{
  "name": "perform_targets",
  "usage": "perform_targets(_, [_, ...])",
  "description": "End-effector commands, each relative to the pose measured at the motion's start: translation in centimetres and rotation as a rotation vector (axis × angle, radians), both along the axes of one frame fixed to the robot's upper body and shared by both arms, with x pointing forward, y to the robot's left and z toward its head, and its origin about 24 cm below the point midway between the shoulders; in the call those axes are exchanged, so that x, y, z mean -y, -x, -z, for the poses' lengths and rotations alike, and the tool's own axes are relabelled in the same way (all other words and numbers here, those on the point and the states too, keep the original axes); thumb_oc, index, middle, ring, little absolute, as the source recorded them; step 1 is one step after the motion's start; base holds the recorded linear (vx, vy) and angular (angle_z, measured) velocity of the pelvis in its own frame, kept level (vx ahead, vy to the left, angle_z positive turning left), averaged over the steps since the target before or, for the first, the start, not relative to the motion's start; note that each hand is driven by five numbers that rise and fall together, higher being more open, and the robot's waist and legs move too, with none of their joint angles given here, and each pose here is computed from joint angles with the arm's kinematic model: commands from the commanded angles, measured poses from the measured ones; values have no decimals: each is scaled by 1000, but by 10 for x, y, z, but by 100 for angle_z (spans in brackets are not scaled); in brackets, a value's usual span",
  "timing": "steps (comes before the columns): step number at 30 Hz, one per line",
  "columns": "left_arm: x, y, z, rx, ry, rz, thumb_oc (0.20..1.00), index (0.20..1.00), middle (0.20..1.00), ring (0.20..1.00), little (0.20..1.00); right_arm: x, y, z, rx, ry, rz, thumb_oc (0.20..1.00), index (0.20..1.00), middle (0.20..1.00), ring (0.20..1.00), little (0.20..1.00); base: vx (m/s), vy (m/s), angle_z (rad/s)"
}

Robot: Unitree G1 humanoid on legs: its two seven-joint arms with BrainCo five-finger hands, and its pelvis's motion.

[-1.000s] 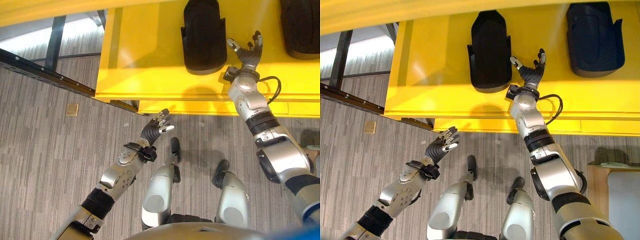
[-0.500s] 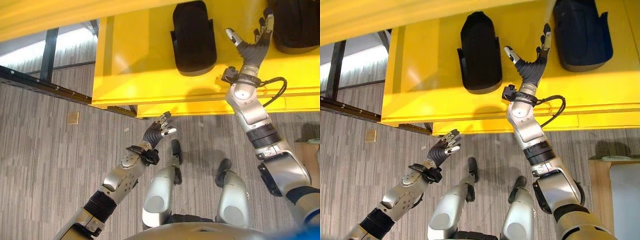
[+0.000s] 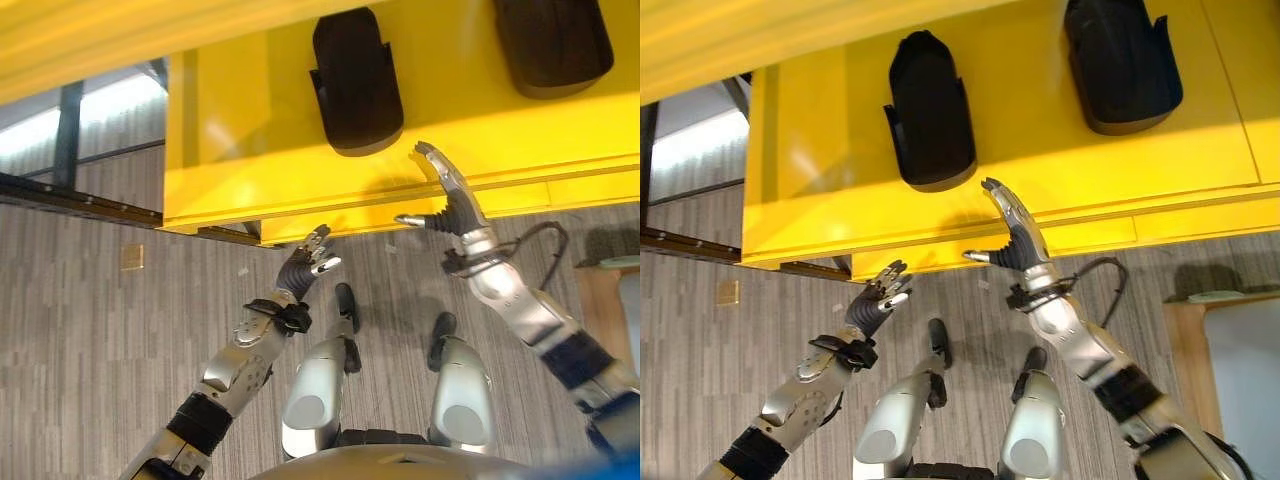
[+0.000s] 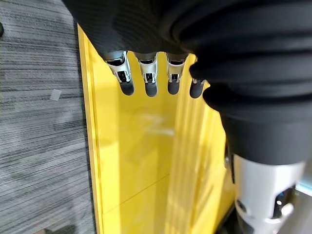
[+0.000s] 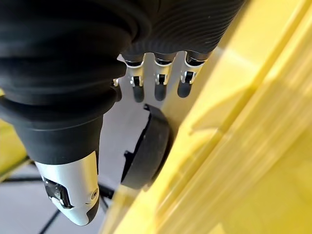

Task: Move parts from the plastic box to the shelf.

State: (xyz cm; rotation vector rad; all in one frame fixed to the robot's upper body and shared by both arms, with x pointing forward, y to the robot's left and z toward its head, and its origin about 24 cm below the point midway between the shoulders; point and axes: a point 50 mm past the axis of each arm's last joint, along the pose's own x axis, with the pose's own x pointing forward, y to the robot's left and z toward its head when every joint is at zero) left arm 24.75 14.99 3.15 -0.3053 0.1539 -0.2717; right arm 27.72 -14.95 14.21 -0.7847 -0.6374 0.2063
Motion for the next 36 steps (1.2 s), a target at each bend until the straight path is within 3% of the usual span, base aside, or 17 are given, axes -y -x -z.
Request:
perform_targets(1, [-13, 0, -25, 146, 14, 3, 1000, 1000, 1000, 1000, 1000, -28, 13, -33, 181, 95, -215, 1000, 1000, 1000, 1000, 1000, -39, -73, -10])
perform_targets(4, [-18, 0, -26, 147, -3, 2, 1000, 1000, 1000, 1000, 1000, -28, 17, -29, 189, 182, -246, 1000, 1000, 1000, 1000, 1000, -29, -74, -1])
perform_targets(8, [-25, -1, -24, 143, -61, 44, 1000, 1000, 1000, 1000, 1000, -21, 4, -7, 201, 447, -195, 1000, 1000, 1000, 1000, 1000, -29, -137, -3])
perform_targets(16, [-36, -5, -31, 155, -106, 28, 1000, 1000, 1000, 1000, 1000, -21, -23, -5, 169, 600, -181, 1000, 1000, 1000, 1000, 1000, 6, -132, 8])
perform_targets(18, [-42, -7, -39, 191, -89, -45, 1000, 1000, 1000, 1000, 1000, -26, -30, -1, 118, 637, -172, 1000, 1000, 1000, 1000, 1000, 36, -116, 16])
perform_targets(24, [-58, -7, -44, 215, -78, -206, 1000, 1000, 1000, 1000, 1000, -36, -39, 15, 82, 618, -127, 1000, 1000, 1000, 1000, 1000, 30, -101, 12])
perform_targets(36, [-67, 4, -40, 215, -96, -213, 1000, 1000, 1000, 1000, 1000, -41, -57, 30, -25, 586, -38, 1000, 1000, 1000, 1000, 1000, 9, -38, 6])
